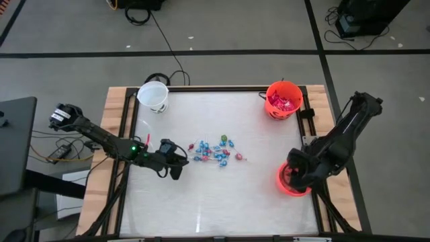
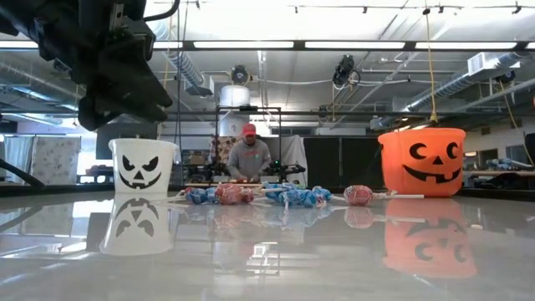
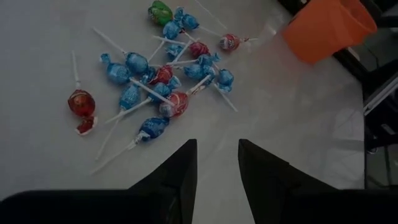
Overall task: Sort candy by brand, put in halloween buckets
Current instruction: Put the red gummy into the bottom orange bucket, then put the green candy into the white bucket
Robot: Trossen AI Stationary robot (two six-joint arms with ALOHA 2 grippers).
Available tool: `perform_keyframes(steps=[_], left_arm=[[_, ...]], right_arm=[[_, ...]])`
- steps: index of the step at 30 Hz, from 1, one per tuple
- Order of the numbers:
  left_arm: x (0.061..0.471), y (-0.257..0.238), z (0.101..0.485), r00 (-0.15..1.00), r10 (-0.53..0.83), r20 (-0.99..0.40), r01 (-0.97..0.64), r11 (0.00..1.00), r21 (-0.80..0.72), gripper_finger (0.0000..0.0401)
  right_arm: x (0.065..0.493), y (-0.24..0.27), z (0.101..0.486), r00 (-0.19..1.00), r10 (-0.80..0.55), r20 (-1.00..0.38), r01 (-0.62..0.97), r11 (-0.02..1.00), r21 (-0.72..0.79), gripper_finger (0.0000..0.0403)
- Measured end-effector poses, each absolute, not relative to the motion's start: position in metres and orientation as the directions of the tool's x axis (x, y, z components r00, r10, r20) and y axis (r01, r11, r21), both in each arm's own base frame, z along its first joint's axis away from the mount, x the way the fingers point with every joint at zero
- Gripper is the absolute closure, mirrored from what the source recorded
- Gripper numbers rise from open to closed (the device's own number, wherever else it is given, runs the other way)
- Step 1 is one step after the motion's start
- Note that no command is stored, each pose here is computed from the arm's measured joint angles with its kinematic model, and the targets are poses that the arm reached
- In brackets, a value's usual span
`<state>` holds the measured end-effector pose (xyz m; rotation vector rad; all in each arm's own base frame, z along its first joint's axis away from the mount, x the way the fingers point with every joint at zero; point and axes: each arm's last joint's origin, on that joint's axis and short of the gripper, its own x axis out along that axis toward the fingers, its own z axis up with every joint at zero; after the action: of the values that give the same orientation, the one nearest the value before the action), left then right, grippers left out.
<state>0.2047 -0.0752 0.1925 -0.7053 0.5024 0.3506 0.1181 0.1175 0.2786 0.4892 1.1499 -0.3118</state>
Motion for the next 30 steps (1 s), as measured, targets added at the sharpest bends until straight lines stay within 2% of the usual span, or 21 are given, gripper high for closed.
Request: perform_keyframes(steps=[5,11,17,21,30], left_arm=[[0.208,-0.074,0.198,0.833,0.145,-0.533,-0.466,0.703,-0.538,0.0280],[0.215,-0.068,0.210,0.845,0.172,-0.507,-0.469,0.694,-0.547,0.0280],[0.223,-0.057,0.221,0.850,0.209,-0.483,-0.476,0.698,-0.535,0.0280],[0.227,-0.049,0.226,0.850,0.226,-0.476,-0.487,0.682,-0.545,0.0280],[0.236,-0.034,0.255,0.826,0.335,-0.453,-0.521,0.761,-0.387,0.0280]], right_arm=[[0.117,0.114,0.299,0.445,-0.024,-0.895,0.486,0.846,0.219,0.0202],[0.122,0.112,0.314,0.526,-0.041,-0.849,0.472,0.845,0.252,0.0202],[0.137,0.113,0.331,0.665,-0.029,-0.746,0.418,0.843,0.339,0.0202],[0.149,0.112,0.336,0.715,-0.019,-0.699,0.381,0.848,0.368,0.0202],[0.195,0.096,0.331,0.744,-0.116,-0.658,0.384,0.880,0.279,0.0202]])
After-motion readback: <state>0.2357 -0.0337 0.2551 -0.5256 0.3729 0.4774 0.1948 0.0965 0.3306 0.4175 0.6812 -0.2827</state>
